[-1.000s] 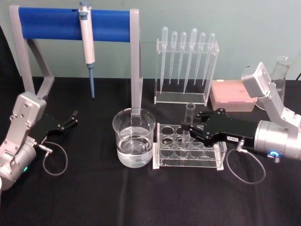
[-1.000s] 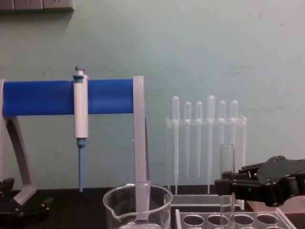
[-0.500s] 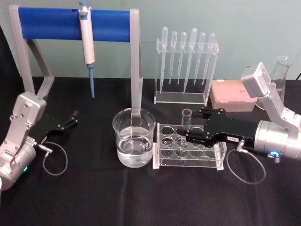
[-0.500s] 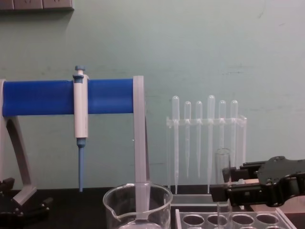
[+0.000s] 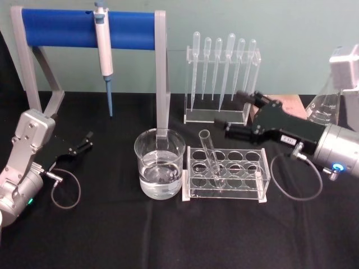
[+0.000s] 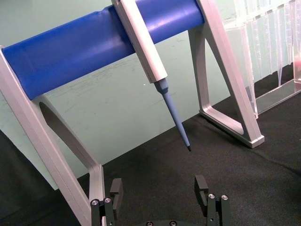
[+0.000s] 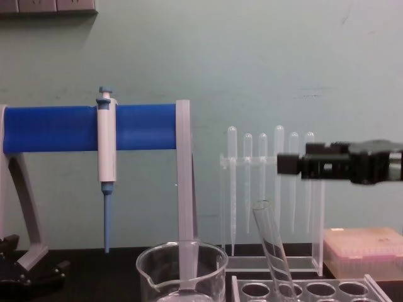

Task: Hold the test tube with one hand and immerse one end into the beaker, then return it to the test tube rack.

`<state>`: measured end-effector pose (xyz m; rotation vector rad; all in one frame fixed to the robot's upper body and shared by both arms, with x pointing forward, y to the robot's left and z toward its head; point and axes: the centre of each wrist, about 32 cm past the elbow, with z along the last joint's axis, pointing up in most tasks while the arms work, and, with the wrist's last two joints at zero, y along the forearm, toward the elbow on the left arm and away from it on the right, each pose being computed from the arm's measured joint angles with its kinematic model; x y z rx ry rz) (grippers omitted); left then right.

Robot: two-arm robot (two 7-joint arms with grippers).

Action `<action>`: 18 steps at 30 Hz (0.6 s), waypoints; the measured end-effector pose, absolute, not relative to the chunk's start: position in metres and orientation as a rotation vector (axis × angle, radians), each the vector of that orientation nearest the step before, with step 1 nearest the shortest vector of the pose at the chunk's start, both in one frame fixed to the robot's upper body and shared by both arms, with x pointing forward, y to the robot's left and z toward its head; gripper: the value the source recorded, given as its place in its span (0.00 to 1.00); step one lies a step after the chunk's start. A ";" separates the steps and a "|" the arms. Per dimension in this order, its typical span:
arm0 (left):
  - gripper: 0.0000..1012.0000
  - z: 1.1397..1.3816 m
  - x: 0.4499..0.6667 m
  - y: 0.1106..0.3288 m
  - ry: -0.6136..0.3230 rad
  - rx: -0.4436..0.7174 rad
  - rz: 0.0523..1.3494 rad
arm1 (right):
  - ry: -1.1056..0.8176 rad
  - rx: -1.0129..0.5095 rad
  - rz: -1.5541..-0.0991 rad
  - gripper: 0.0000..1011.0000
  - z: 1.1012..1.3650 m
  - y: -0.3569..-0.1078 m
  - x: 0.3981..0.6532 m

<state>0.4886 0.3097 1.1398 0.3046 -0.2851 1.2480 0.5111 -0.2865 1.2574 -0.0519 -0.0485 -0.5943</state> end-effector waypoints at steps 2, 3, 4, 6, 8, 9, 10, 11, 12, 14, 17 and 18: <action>0.99 1.140 0.489 0.310 -0.285 0.305 1.248 | -0.045 -0.024 -0.632 0.99 1.257 -0.287 0.510; 0.99 1.140 0.489 0.310 -0.285 0.304 1.248 | -0.044 -0.017 -0.650 0.99 1.257 -0.287 0.510; 0.99 1.140 0.489 0.310 -0.285 0.304 1.248 | -0.043 -0.010 -0.667 0.99 1.256 -0.287 0.509; 0.99 1.140 0.489 0.310 -0.285 0.304 1.248 | -0.039 0.011 -0.722 0.99 1.254 -0.286 0.509; 0.99 1.140 0.489 0.310 -0.285 0.304 1.248 | -0.038 0.023 -0.765 0.99 1.250 -0.286 0.508; 0.99 1.140 0.489 0.310 -0.285 0.305 1.248 | -0.040 0.031 -0.809 0.99 1.246 -0.286 0.508; 0.99 1.140 0.489 0.310 -0.285 0.305 1.248 | -0.041 0.035 -0.833 0.99 1.244 -0.285 0.508; 0.99 1.140 0.489 0.310 -0.285 0.305 1.248 | -0.043 0.039 -0.857 0.99 1.241 -0.285 0.508; 0.99 1.140 0.489 0.310 -0.285 0.305 1.248 | -0.047 0.046 -0.901 0.99 1.236 -0.284 0.509; 0.99 1.140 0.489 0.310 -0.285 0.305 1.248 | -0.056 0.051 -0.942 0.99 1.231 -0.283 0.509; 0.99 1.140 0.489 0.310 -0.285 0.305 1.248 | -0.076 0.059 -1.011 0.99 1.220 -0.282 0.510; 0.99 1.140 0.489 0.310 -0.285 0.305 1.248 | -0.090 0.062 -1.046 0.99 1.215 -0.281 0.511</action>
